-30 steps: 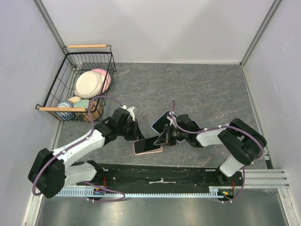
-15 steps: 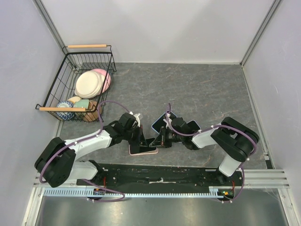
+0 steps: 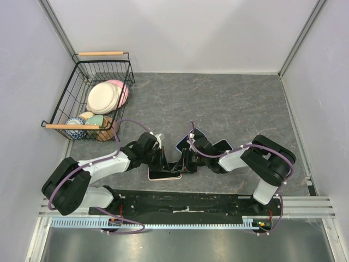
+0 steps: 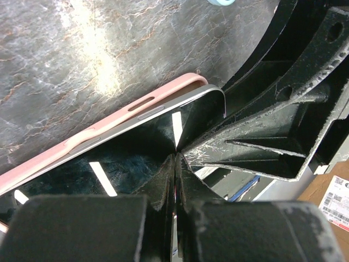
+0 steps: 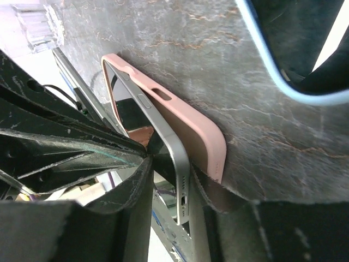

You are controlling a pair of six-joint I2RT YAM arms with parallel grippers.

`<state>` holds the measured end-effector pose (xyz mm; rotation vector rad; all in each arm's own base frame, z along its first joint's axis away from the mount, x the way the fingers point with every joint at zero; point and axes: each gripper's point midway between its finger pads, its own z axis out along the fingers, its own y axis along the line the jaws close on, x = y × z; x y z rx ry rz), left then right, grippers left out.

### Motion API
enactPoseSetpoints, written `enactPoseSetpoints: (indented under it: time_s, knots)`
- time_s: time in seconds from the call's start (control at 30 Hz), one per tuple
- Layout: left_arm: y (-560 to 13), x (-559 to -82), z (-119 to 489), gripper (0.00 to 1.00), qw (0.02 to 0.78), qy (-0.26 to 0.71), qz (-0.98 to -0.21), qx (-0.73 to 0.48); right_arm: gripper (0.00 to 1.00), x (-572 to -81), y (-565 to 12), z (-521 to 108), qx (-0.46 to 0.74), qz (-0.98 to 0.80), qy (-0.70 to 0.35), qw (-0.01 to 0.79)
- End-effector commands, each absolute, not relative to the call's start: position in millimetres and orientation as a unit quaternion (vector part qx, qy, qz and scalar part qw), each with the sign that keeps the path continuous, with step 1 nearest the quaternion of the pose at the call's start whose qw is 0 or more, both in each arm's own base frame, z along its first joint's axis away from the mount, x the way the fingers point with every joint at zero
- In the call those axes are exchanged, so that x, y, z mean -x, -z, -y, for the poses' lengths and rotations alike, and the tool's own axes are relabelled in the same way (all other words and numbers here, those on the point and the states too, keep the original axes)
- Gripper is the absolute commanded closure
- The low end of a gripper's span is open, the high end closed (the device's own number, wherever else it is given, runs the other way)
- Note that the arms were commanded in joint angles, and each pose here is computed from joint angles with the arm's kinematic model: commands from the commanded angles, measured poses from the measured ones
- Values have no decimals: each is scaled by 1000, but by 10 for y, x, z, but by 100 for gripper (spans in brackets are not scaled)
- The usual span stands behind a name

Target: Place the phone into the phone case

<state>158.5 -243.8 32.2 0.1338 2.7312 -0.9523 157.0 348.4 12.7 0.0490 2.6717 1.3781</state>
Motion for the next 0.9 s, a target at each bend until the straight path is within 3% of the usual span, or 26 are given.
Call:
enactPoseSetpoints:
  time_s: [0.0, 0.33, 0.57, 0.87]
  knots:
    - [106, -1256, 2217, 98, 55, 274, -960, -26, 61, -1025, 664, -3013, 20, -962, -272, 9]
    - [244, -1173, 2101, 98, 45, 254, -966, 2, 44, -1043, 576, -2870, 66, -979, -193, 16]
    - [356, -1112, 2043, 98, 32, 241, -970, 11, 41, -965, 536, -2887, 90, -978, -190, -7]
    - [374, -1091, 2044, 98, 26, 242, -970, 14, 39, -1015, 544, -2760, 136, -984, -113, 0]
